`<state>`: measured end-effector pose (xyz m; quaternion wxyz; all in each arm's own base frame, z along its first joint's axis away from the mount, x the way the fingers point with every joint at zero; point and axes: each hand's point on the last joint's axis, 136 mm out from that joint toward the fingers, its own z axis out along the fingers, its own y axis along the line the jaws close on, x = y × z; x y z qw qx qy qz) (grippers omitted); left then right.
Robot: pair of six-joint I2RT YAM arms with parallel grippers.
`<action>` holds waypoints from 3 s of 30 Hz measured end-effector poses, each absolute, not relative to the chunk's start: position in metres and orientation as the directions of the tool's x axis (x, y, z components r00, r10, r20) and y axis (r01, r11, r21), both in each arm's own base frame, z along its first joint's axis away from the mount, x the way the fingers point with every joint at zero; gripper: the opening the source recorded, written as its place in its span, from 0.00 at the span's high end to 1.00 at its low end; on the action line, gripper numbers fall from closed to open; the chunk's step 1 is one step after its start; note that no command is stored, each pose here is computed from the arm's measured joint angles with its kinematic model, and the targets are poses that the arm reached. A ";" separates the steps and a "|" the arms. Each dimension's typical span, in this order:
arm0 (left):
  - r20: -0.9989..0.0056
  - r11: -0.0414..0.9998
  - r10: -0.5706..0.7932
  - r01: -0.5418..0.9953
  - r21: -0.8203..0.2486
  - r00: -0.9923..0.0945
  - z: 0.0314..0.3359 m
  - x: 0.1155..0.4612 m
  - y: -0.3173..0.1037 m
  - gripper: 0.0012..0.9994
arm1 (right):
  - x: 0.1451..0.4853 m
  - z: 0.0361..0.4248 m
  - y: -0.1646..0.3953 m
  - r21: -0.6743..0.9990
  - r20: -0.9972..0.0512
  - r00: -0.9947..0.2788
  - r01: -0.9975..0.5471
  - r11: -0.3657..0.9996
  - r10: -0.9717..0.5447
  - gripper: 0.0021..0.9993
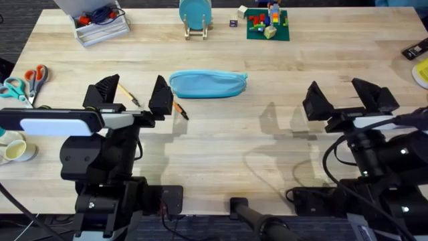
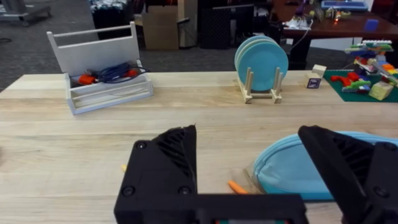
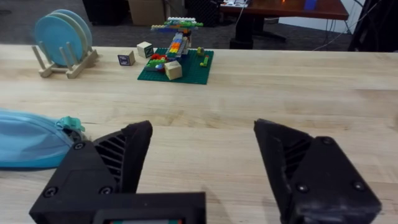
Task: Unzip the bag, pick up the pens from the table one at a time and place them inside, then zip the bag closed.
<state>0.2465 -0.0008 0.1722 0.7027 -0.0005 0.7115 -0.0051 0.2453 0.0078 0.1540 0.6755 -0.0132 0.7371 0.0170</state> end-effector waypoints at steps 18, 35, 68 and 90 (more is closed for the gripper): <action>-1.000 1.000 -0.008 -0.027 -0.008 0.010 0.178 0.246 0.005 0.01 | 0.246 0.167 0.008 0.005 -0.999 -0.032 -0.046 0.999 0.004 0.00; -1.000 0.999 0.001 -0.034 0.000 0.029 0.260 0.231 0.006 0.01 | 0.235 0.239 0.010 0.067 -0.987 0.142 -0.065 0.996 0.075 0.00; -0.706 0.999 0.005 0.028 -0.021 -0.708 0.298 0.270 -0.005 0.01 | 0.303 0.279 0.026 0.130 -0.846 -0.529 -0.090 0.987 0.063 0.00; -0.480 0.997 0.004 0.043 -0.069 -0.877 0.249 0.295 -0.013 0.01 | 0.326 0.208 0.046 0.232 -0.609 -0.792 -0.124 0.965 0.045 0.00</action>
